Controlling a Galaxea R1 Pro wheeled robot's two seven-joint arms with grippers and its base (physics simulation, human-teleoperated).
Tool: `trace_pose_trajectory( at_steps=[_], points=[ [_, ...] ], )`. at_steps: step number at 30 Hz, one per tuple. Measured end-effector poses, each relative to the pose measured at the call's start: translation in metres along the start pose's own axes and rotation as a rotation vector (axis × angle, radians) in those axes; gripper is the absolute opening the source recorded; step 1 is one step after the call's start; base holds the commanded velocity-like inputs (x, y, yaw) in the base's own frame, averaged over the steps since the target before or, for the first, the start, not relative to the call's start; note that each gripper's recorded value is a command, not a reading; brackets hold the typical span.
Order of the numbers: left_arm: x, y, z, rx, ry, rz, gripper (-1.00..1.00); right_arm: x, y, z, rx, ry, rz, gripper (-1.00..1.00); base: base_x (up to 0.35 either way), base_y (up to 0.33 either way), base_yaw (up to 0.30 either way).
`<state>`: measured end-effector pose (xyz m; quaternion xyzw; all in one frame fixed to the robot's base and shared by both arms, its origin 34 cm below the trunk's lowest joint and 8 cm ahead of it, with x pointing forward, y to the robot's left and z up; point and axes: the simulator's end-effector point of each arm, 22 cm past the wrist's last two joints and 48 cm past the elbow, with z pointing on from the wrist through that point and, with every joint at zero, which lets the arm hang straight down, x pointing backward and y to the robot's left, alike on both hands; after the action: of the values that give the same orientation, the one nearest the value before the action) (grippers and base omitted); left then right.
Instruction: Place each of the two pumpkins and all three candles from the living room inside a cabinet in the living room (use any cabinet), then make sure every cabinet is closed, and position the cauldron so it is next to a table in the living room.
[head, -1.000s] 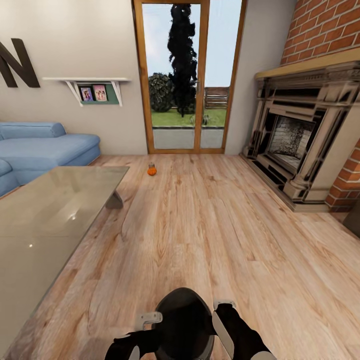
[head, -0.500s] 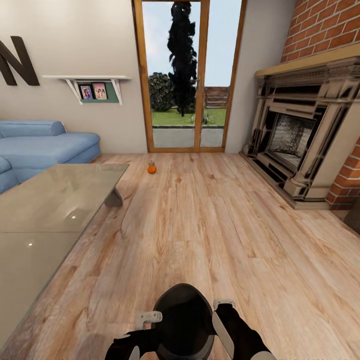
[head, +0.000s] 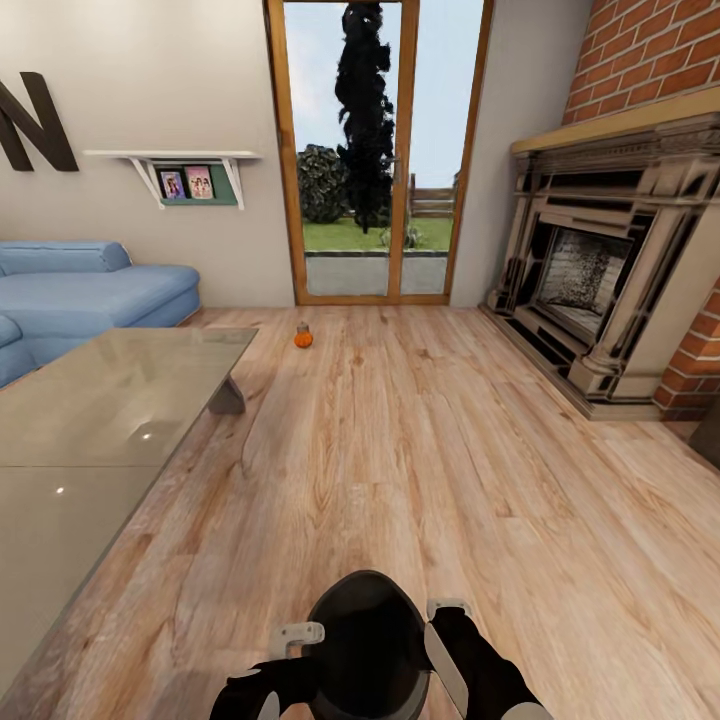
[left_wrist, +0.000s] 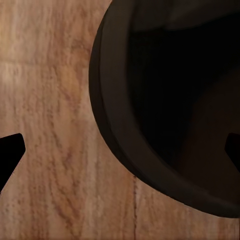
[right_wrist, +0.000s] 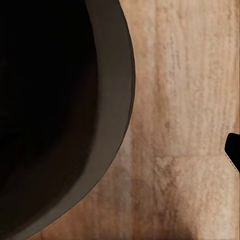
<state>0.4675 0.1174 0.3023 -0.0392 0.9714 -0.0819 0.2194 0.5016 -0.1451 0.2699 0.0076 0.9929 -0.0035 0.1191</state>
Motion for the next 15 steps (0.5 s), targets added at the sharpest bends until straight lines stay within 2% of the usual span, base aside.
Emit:
trace_pose_trajectory(
  at_steps=[4,12,15],
  points=[
    [0.0001,0.0005,0.0000,-0.001,0.000,0.000,1.00,-0.0001,0.0000,0.0000,0.000,0.000,0.000,1.00,0.110,-0.009,0.000],
    [-0.0002,0.0010,0.0000,-0.002,-0.001,0.001,1.00,0.0003,0.0004,0.0001,-0.001,-0.001,-0.004,1.00,0.016,-0.001,0.000],
    [0.0042,0.0026,0.0052,-0.003,-0.001,0.001,1.00,0.0042,0.0008,0.0063,-0.001,0.001,-0.007,1.00,0.001,0.000,0.000]
  ],
)
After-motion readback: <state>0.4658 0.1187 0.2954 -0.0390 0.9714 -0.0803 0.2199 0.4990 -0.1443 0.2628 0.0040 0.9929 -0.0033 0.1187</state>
